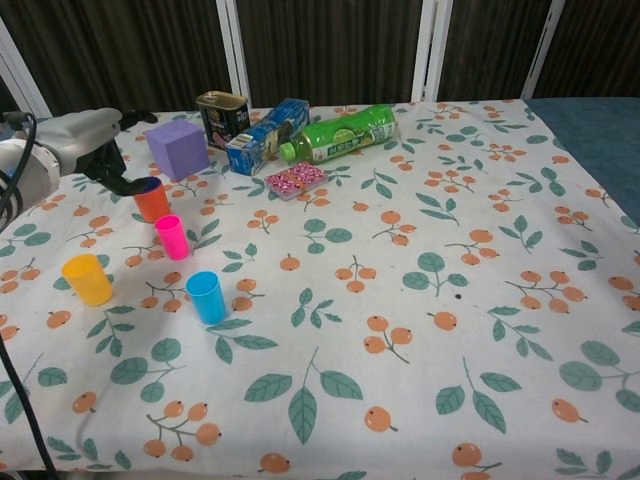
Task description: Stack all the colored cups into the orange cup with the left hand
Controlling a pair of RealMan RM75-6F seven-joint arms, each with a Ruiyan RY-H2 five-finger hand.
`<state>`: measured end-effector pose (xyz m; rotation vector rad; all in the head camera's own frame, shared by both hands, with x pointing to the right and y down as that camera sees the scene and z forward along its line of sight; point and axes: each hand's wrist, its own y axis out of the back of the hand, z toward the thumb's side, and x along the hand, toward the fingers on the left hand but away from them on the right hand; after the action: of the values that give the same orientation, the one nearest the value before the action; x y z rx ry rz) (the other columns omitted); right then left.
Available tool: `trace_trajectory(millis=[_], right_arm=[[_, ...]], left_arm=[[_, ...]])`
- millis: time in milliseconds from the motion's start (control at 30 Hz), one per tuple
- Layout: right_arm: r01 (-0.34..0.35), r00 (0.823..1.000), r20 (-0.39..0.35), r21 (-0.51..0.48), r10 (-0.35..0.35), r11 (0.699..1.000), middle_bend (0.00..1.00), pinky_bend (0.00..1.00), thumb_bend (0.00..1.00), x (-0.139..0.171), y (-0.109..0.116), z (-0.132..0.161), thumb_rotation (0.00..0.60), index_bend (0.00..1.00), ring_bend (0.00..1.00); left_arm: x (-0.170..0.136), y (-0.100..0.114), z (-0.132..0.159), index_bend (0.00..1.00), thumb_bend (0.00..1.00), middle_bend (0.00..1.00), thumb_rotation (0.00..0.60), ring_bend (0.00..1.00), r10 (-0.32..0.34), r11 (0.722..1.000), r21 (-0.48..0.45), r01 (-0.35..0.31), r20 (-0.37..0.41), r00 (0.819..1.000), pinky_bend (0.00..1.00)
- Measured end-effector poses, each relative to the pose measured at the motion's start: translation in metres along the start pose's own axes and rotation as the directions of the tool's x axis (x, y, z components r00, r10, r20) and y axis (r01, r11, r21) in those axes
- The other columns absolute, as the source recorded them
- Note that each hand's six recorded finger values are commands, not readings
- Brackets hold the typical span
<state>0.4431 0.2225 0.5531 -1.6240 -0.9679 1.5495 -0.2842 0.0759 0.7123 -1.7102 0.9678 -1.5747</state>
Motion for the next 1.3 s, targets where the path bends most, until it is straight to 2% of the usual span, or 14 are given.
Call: trace_trajectory(millis=[233, 367, 500, 767, 933, 1300], right_arm=[[0.001, 1.000, -0.007, -0.009, -0.001, 1.000, 0.00, 0.00, 0.15, 0.002, 0.002, 0.001, 0.600, 0.00, 0.00], [-0.008, 1.000, -0.017, -0.007, 0.008, 1.000, 0.00, 0.00, 0.15, 0.003, 0.001, 0.002, 0.600, 0.00, 0.00], [-0.012, 1.000, -0.026, -0.007, 0.012, 1.000, 0.00, 0.00, 0.15, 0.005, 0.000, 0.004, 0.600, 0.00, 0.00], [-0.005, 1.000, -0.024, -0.014, 0.004, 1.000, 0.00, 0.00, 0.15, 0.006, 0.002, 0.003, 0.600, 0.00, 0.00], [-0.013, 1.000, -0.028, -0.011, 0.012, 1.000, 0.00, 0.00, 0.15, 0.006, 0.000, 0.004, 0.600, 0.00, 0.00], [-0.012, 1.000, -0.026, -0.008, 0.012, 1.000, 0.00, 0.00, 0.15, 0.005, 0.000, 0.004, 0.600, 0.00, 0.00]], left_arm=[[-0.049, 0.010, 0.013, 0.00, 0.38, 1.00, 0.600, 1.00, -0.015, 1.000, -0.020, 0.017, 0.114, 0.993, 1.00], [-0.085, 0.007, 0.001, 0.01, 0.38, 1.00, 0.600, 1.00, -0.074, 0.996, -0.031, 0.079, 0.135, 0.988, 1.00], [-0.111, -0.007, -0.019, 0.02, 0.38, 1.00, 0.600, 1.00, -0.135, 0.990, -0.031, 0.139, 0.123, 0.983, 1.00], [-0.121, -0.029, -0.038, 0.06, 0.38, 1.00, 0.600, 1.00, -0.174, 0.983, -0.038, 0.178, 0.090, 0.981, 1.00], [-0.116, -0.043, -0.044, 0.18, 0.39, 1.00, 0.600, 1.00, -0.201, 0.978, -0.047, 0.205, 0.081, 0.976, 1.00], [-0.109, -0.051, -0.054, 0.32, 0.39, 1.00, 0.600, 1.00, -0.197, 0.978, -0.051, 0.200, 0.056, 0.979, 1.00]])
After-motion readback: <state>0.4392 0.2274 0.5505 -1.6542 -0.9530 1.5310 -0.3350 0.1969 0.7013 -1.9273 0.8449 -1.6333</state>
